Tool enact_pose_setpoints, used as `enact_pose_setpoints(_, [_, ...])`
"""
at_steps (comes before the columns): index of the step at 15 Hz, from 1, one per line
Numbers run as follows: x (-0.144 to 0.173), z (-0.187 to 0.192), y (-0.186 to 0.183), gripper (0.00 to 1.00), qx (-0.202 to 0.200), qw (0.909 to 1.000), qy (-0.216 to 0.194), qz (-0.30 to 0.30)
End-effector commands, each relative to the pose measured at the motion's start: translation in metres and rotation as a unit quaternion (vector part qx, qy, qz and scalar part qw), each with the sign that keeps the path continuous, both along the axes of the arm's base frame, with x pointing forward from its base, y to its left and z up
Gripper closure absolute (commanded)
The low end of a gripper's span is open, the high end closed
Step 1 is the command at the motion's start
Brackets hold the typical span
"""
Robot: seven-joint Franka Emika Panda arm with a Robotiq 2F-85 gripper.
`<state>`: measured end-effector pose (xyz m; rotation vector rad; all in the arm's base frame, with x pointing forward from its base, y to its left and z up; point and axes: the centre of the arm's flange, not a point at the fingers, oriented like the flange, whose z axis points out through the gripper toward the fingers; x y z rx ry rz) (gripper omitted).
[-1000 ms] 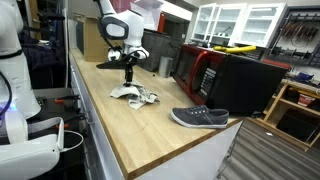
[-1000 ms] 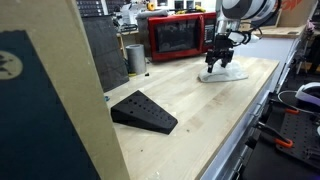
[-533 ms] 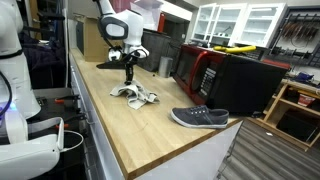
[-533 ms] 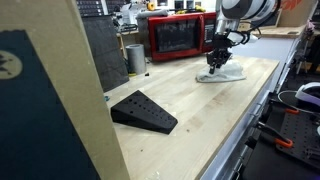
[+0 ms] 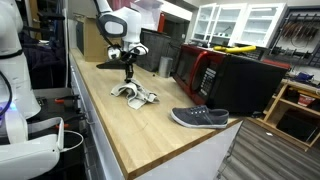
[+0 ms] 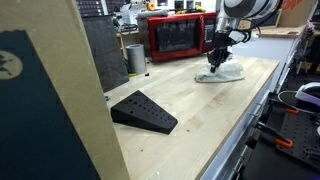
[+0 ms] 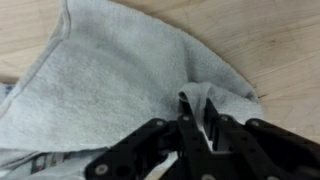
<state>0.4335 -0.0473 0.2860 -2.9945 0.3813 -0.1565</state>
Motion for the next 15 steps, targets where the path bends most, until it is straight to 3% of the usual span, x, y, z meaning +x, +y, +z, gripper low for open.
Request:
enact_pose_setpoints(1, [-0.015, 0.011, 0.007, 1.00, -0.011, 0.9995, -0.018, 0.022])
enact_pose_setpoints(3, [-0.015, 0.014, 0.010, 1.00, -0.017, 0.9992, -0.018, 0.030])
enact_pose_setpoints(4, [-0.015, 0.016, 0.012, 0.72, -0.019, 0.9990, -0.019, 0.035])
enact_pose_setpoints(5, [-0.015, 0.018, 0.013, 0.98, -0.023, 0.9987, -0.019, 0.041])
enact_pose_setpoints(10, [-0.013, 0.029, 0.025, 0.99, -0.041, 0.9962, -0.029, 0.071])
enact_pose_setpoints(12, [-0.012, 0.032, 0.029, 0.82, -0.045, 0.9951, -0.030, 0.082])
enact_pose_setpoints(13, [-0.012, 0.033, 0.031, 0.95, -0.049, 0.9944, -0.031, 0.088])
enact_pose_setpoints(15, [-0.012, 0.036, 0.035, 1.00, -0.056, 0.9930, -0.034, 0.099])
